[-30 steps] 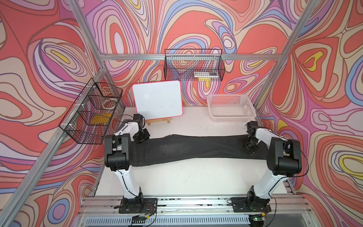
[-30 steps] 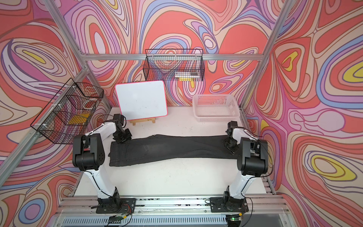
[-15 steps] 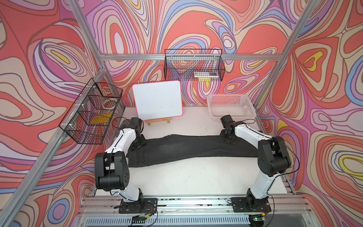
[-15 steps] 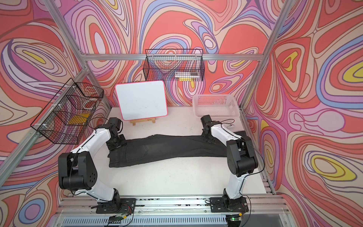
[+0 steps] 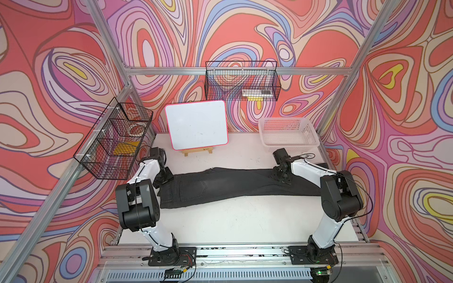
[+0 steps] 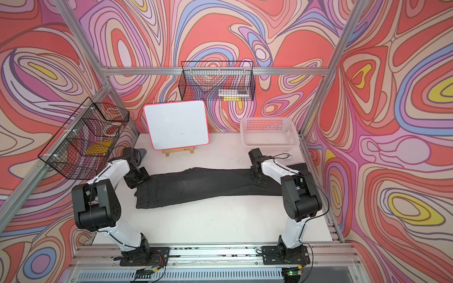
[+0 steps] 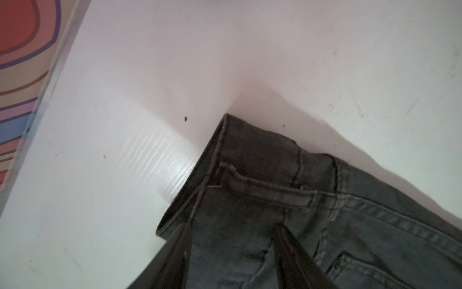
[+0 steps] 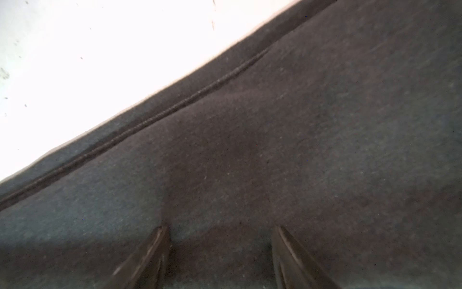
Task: Roll up the long pants
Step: Fold the long pant at the center of the board.
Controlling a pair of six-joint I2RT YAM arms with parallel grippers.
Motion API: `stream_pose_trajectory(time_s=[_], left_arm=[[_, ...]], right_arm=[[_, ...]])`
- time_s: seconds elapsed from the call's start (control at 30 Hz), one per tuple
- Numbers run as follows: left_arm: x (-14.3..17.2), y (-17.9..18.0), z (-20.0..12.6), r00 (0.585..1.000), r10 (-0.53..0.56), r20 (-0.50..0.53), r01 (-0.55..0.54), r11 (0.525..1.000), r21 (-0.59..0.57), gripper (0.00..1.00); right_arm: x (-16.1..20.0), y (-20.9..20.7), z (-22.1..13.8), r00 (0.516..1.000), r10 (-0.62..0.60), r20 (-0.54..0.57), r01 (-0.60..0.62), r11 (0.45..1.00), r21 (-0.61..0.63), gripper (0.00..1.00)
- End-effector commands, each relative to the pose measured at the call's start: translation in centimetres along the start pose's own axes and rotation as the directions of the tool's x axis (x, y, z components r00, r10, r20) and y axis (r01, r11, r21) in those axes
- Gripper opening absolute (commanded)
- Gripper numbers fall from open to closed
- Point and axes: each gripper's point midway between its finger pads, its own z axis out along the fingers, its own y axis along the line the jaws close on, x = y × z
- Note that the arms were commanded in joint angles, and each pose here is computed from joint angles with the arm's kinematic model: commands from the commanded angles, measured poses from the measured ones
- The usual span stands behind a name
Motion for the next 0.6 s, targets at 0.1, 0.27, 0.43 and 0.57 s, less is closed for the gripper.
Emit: stream_pose_trajectory(time_s=[0.1,0.27,0.43,0.57], left_arm=[[-1.2,-0.6,1.3,1.0,-0.009,0.025,0.008,0.999,0.038,0.4],[-1.2,-0.7,2.1,1.0,-0.004,0.013,0.003,0.999,0.033,0.14],[-2.0,-1.4,0.4,0.999,-0.025,0.029,0.023,0.997,0.073,0.0],[-2.9,-1.6,-3.6,0.997,-0.046,0.065,0.04,0.995,0.091,0.0]], right_arm=[[-0.1,0.5,-0.7,1.0,0.009,0.008,-0.009,1.0,-0.026,0.67],[0.0,0.5,-0.4,1.0,-0.001,-0.002,0.001,1.0,-0.016,0.67],[-0.1,0.4,-0.2,1.0,-0.014,-0.007,0.014,1.0,-0.005,0.67],[-0.2,0.4,-0.3,1.0,-0.024,-0.007,0.024,1.0,0.001,0.67]])
